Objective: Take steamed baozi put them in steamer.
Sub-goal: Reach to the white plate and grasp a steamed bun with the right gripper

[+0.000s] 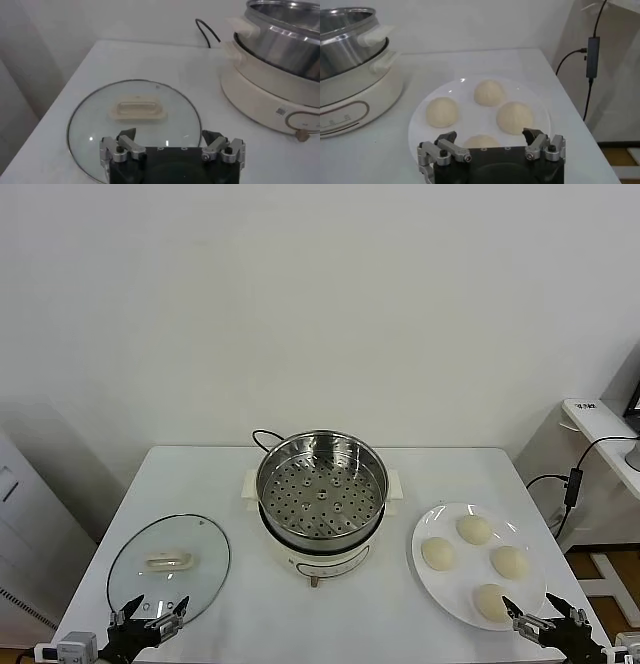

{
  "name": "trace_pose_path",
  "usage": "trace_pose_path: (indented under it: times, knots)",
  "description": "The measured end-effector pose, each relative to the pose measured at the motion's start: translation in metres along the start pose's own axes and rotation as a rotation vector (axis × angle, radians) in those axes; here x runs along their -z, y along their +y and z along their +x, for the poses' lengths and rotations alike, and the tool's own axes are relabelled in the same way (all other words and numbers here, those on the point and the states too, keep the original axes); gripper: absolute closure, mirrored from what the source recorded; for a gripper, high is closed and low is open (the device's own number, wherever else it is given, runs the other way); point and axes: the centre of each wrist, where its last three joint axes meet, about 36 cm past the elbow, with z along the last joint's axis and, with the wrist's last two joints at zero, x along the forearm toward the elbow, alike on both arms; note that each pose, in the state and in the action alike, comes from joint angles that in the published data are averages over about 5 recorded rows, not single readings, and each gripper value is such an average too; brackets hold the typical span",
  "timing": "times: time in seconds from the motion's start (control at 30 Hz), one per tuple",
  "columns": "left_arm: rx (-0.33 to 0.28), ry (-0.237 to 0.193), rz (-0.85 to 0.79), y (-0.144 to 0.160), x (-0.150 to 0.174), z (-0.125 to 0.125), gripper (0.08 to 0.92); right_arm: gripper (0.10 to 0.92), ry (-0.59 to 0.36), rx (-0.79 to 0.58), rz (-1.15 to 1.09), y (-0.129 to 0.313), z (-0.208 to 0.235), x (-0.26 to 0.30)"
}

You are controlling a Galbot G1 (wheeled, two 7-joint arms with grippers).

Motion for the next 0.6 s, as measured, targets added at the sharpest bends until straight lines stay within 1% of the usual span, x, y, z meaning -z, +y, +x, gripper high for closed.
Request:
trace_pose_path:
  times: [0.3,0.43,0.6]
  knots:
    - [0.0,0.002,-0.001,0.0,0.0,0.0,0.177,0.2,-0.015,-0.001,0.037,-0.003,-0.002,0.004]
    - [0.001,0.003,-0.001,0.001,-0.001,-0.001,0.177,0.2,-0.065,-0.015,0.125,-0.009,-0.006,0.013]
    - [0.001,-0.003,-0.004,0.0,0.0,-0.001,0.177,0.2,-0.157,-0.035,0.329,-0.014,-0.018,0.035]
